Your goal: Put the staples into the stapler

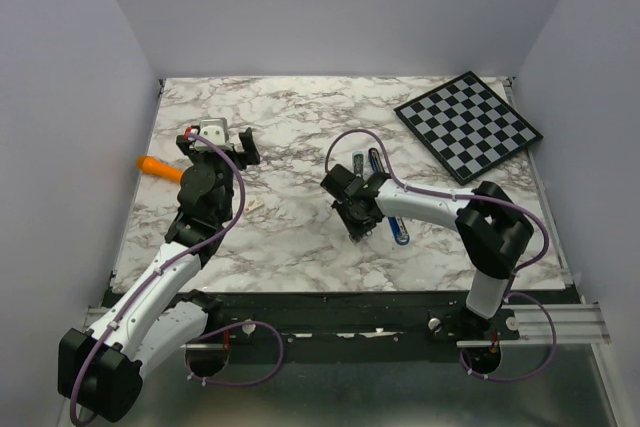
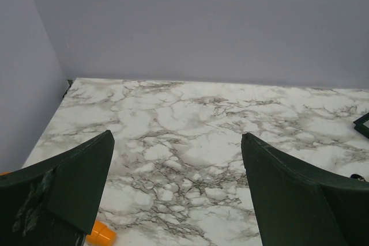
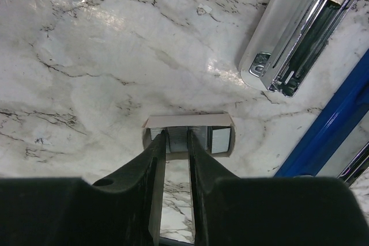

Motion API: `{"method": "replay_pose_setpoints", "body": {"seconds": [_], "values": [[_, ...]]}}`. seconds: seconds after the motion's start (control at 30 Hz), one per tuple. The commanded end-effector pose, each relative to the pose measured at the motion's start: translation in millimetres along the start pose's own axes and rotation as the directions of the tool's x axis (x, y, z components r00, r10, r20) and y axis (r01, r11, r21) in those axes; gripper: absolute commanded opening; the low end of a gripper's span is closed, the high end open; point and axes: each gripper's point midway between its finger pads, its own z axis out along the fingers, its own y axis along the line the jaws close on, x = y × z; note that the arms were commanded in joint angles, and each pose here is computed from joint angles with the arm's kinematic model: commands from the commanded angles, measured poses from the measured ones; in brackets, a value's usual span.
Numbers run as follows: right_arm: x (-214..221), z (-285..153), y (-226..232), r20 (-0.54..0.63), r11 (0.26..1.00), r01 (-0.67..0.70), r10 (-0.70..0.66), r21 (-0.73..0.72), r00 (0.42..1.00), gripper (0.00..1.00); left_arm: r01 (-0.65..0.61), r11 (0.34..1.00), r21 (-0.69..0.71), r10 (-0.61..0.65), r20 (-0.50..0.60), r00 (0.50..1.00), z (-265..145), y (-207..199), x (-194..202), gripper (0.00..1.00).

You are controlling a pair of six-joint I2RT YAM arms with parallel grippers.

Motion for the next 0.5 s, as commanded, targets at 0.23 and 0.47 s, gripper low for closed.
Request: {"method": "replay_pose_setpoints", "body": {"seconds": [0.23, 0.47], "values": [[0.8, -2.1, -11.5, -0.012, 0.995, 0.006, -0.004, 0.101, 1.0, 0.17, 0.007, 1.0, 0.023, -0.007, 0.004, 1.0, -0.2, -3.4, 0.0, 0.99], [-11.0, -26.5, -1.9, 0.049, 1.0, -0.009, 0.007, 0.022, 0.999, 0.16, 0.011, 1.0, 0.028, -0.011, 0.004, 1.0, -0.2, -4.4, 0.0, 0.99]]}}
